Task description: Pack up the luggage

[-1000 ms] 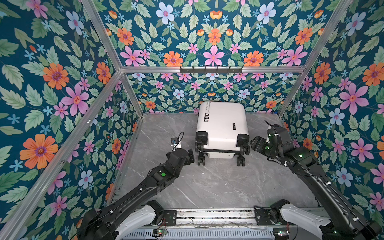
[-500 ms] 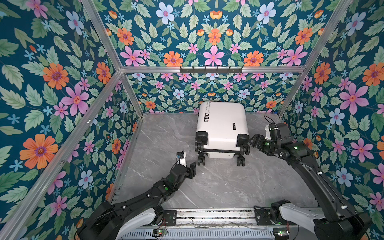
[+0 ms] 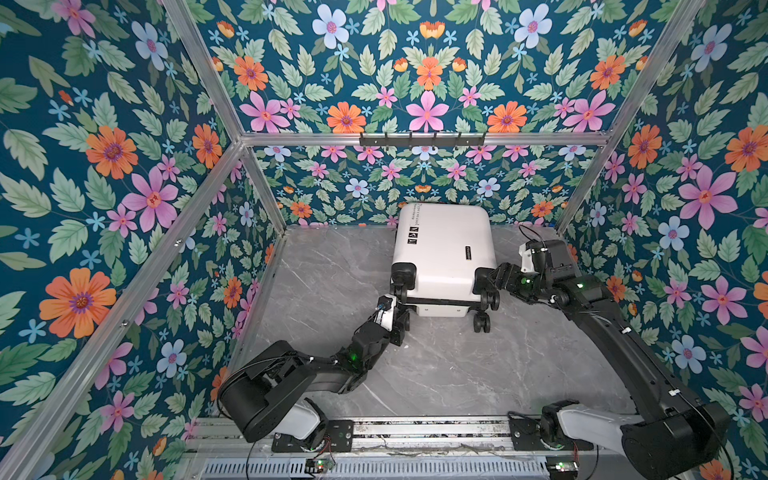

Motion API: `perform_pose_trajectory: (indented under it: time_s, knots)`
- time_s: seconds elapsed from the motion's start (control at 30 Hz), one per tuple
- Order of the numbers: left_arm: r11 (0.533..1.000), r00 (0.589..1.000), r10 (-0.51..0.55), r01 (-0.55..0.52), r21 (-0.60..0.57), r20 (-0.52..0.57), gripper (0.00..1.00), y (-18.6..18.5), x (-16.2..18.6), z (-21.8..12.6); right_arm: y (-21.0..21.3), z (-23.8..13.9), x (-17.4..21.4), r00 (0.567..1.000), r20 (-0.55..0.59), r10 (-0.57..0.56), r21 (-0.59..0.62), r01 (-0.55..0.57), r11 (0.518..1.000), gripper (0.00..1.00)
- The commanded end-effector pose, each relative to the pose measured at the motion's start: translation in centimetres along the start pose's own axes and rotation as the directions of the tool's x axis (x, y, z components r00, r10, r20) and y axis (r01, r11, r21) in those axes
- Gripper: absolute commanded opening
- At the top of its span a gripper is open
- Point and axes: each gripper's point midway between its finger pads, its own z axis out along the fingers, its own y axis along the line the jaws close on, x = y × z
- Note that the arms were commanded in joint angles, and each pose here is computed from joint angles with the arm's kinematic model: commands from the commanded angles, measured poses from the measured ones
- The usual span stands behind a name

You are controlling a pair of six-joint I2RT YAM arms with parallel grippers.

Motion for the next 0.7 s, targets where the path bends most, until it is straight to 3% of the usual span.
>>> perform_pose_trajectory:
  time_s: [0.0, 0.1, 0.47, 0.6, 0.67]
  knots:
    - [0.998, 0.995, 0.045, -0.041, -0.047, 0.092, 0.51, 0.6, -1.8, 0.2, 0.2, -0.1, 0.3, 1.000, -0.021, -0.008, -0.005, 0.008, 1.000, 0.75]
    - [0.994, 0.992, 0.080, -0.072, -0.087, 0.093, 0.42, 1.2, -1.5, 0.6, 0.4, -0.1, 0.2, 1.000, -0.030, -0.003, -0.006, 0.002, 1.000, 0.75]
    - [0.987, 0.986, 0.140, -0.132, -0.094, 0.090, 0.45, 2.2, -0.5, 1.0, 0.2, 0.1, 0.6, 0.998, -0.061, 0.020, 0.008, -0.020, 1.000, 0.74]
    - [0.984, 0.982, 0.166, -0.158, -0.079, 0.093, 0.34, 1.9, -0.8, 1.4, 0.2, 0.0, 0.7, 0.997, -0.066, 0.031, 0.009, -0.030, 1.000, 0.73]
    - [0.982, 0.979, 0.179, -0.173, -0.073, 0.094, 0.34, 1.7, -0.8, 1.7, 0.2, 0.0, 0.9, 0.997, -0.071, 0.032, 0.007, -0.031, 0.999, 0.71]
